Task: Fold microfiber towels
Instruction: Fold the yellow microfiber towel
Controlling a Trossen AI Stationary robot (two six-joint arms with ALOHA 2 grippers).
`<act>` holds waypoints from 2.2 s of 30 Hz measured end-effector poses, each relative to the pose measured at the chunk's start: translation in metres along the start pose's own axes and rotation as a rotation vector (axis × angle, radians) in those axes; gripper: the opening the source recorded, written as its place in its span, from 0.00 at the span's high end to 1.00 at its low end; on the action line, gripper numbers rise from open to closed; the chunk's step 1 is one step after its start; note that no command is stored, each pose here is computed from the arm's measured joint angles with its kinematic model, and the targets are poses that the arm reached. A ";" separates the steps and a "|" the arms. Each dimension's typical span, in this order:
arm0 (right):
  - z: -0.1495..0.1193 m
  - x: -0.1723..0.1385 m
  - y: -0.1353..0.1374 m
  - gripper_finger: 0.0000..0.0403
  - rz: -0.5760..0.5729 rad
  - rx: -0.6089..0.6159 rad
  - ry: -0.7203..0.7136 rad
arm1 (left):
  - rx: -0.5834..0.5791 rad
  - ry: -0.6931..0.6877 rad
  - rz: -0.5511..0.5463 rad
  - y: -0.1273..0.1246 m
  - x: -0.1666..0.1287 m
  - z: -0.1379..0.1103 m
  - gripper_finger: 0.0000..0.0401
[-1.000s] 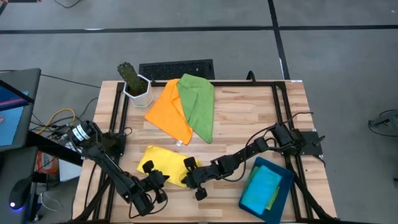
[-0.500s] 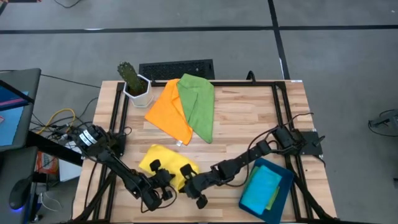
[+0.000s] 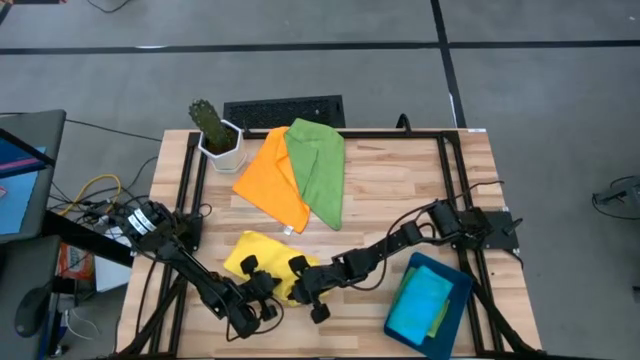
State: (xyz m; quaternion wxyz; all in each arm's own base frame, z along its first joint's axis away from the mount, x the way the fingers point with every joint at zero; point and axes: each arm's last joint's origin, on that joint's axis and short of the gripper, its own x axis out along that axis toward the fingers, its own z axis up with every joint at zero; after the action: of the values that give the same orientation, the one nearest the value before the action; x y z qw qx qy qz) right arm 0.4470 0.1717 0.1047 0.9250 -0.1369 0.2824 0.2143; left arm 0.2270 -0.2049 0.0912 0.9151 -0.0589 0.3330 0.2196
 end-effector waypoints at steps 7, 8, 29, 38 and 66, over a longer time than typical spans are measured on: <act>-0.002 0.000 -0.003 0.93 -0.003 0.033 0.019 | 0.034 0.004 -0.010 -0.001 -0.014 0.018 1.00; -0.002 0.000 -0.003 0.93 -0.003 0.033 0.020 | 0.035 0.002 -0.010 -0.002 -0.018 0.023 1.00; -0.005 -0.001 -0.008 0.83 -0.011 0.050 0.042 | 0.109 -0.052 -0.064 -0.023 -0.016 0.022 1.00; 0.016 -0.020 -0.011 0.73 -0.016 0.030 0.010 | 0.110 -0.022 -0.063 -0.023 -0.010 0.019 1.00; 0.004 -0.062 0.032 0.66 -0.150 -0.021 0.369 | 0.100 -0.012 -0.064 -0.022 -0.010 0.018 1.00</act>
State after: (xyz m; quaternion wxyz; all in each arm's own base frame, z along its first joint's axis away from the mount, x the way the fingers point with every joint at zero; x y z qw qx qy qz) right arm 0.3873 0.1815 0.1392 0.8694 -0.2041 0.4340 0.1188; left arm 0.2408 -0.2238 0.1106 0.9253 -0.0222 0.3362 0.1738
